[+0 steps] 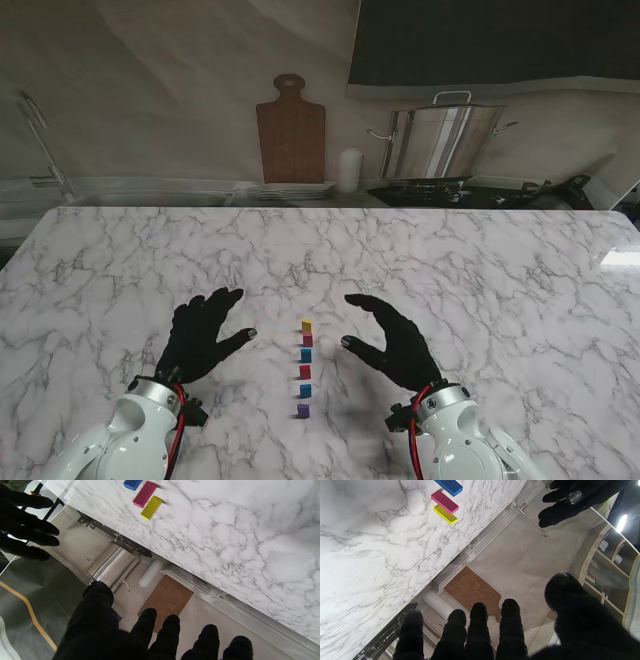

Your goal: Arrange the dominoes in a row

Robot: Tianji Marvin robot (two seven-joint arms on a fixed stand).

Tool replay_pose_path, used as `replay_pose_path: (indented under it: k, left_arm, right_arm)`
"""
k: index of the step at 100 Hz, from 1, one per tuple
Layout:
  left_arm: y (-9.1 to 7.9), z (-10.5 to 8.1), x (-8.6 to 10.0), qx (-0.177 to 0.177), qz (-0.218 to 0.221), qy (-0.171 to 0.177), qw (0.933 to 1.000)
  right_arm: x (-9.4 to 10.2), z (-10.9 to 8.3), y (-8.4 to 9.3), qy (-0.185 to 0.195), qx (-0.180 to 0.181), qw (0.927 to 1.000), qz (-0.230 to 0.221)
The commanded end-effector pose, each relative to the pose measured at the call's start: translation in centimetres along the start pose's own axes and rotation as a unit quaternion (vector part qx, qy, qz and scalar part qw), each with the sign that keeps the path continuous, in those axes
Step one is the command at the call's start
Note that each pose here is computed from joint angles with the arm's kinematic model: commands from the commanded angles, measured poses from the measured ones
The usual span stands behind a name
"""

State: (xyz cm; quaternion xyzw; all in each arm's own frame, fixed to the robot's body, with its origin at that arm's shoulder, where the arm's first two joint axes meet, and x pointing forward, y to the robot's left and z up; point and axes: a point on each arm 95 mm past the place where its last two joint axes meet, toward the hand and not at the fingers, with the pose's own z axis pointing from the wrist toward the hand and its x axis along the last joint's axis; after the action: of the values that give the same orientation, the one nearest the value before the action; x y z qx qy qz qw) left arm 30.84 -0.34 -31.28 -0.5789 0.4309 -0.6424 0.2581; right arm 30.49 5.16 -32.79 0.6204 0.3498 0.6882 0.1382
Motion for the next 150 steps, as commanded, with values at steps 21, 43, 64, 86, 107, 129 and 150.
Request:
replay_pose_path:
  k: [21, 43, 64, 86, 107, 129, 150]
  left_arm:
    - [2.0, -2.2, 1.1, 0.005, -0.035, 0.014, 0.9993]
    - [2.4, -2.8, 1.5, 0.002, -0.057, 0.013, 0.9983]
    - [2.7, -3.3, 1.6, 0.000, -0.061, 0.006, 0.9981]
    - [2.7, -4.1, 1.1, 0.004, -0.064, -0.007, 0.9979]
    - [2.2, -4.3, 1.1, 0.017, -0.066, -0.008, 0.9977]
    - [2.7, -4.5, 1.3, 0.005, -0.064, -0.004, 0.9980]
    - [2.4, -4.3, 1.2, 0.008, -0.078, 0.006, 0.9969]
  right_arm:
    - [-0.2, 0.0, -1.1, 0.005, 0.019, 0.9997, -0.011]
    - [-0.6, -0.1, -1.2, 0.009, 0.031, 0.9993, -0.021]
    - [-1.0, -0.4, -1.0, -0.002, 0.023, 0.9997, -0.011]
    - [-1.4, -0.4, -1.1, -0.004, 0.030, 0.9995, -0.005]
    - [-1.6, -0.2, -0.7, -0.008, 0.024, 0.9997, -0.002]
    - [-1.5, -0.2, -0.7, -0.006, 0.025, 0.9997, -0.004]
    - [-1.2, -0.4, -0.8, 0.001, 0.029, 0.9995, -0.009]
